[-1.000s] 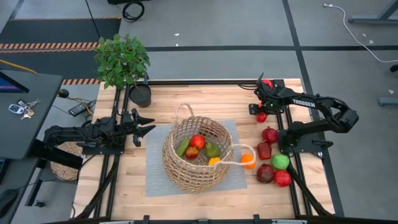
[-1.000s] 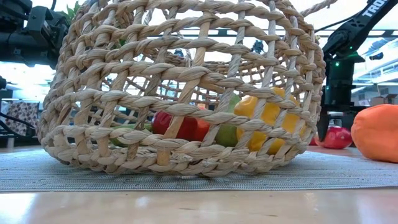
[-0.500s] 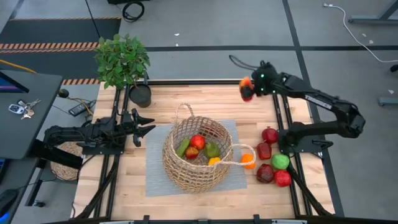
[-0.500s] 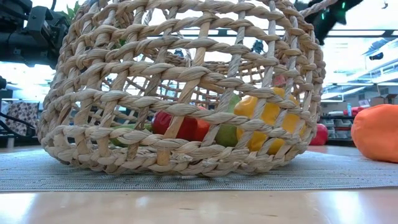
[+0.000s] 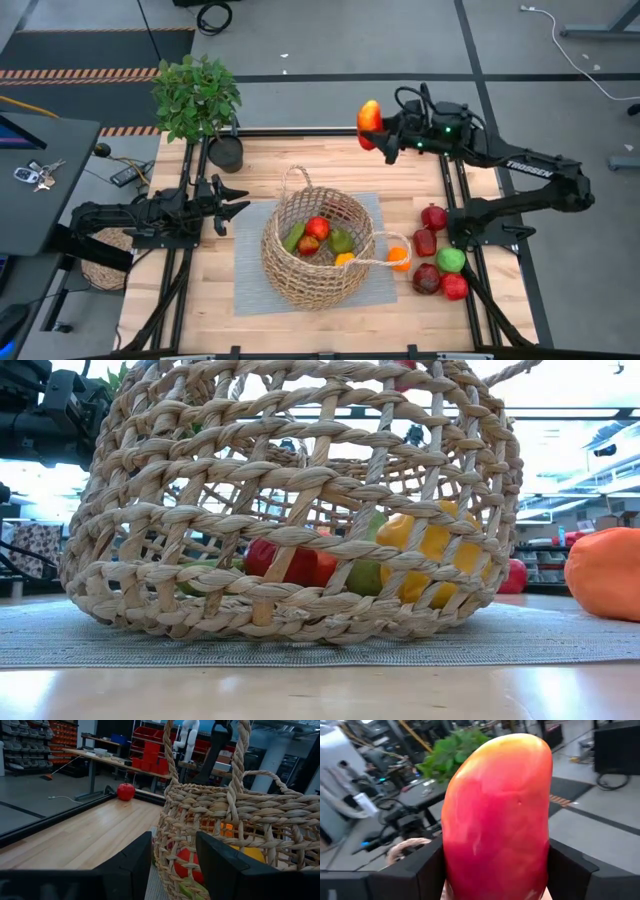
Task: Build produce basket
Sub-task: Put the orange mango into the basket
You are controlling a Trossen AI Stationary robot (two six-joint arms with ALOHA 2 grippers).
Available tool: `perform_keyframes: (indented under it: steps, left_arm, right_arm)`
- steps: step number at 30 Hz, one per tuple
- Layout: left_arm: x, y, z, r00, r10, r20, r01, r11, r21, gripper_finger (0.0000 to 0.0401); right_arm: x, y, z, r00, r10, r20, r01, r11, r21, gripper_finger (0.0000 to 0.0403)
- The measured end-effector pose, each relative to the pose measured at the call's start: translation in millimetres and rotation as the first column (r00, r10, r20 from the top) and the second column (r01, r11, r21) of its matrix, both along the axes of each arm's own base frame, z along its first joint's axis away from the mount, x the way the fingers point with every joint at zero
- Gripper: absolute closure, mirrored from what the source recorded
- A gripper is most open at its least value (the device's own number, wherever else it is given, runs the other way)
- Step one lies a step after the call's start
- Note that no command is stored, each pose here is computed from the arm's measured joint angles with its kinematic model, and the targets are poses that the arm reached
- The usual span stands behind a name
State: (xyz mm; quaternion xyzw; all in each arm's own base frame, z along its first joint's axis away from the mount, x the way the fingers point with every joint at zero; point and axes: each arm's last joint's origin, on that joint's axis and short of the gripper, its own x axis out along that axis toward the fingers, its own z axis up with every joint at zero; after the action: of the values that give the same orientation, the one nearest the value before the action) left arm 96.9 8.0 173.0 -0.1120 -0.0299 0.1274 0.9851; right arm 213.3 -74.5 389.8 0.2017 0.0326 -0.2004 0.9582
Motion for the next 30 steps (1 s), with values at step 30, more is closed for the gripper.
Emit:
perform_keyframes:
  steps: [30]
  left_arm:
    - [0, 0, 0, 1.0, 0.0, 0.001, 0.0, 1.0, 0.0, 0.0241]
  right_arm:
    - [136, 76, -32, 0.724, 0.438, -0.532, -0.434, 0.89, 0.142, 0.0126]
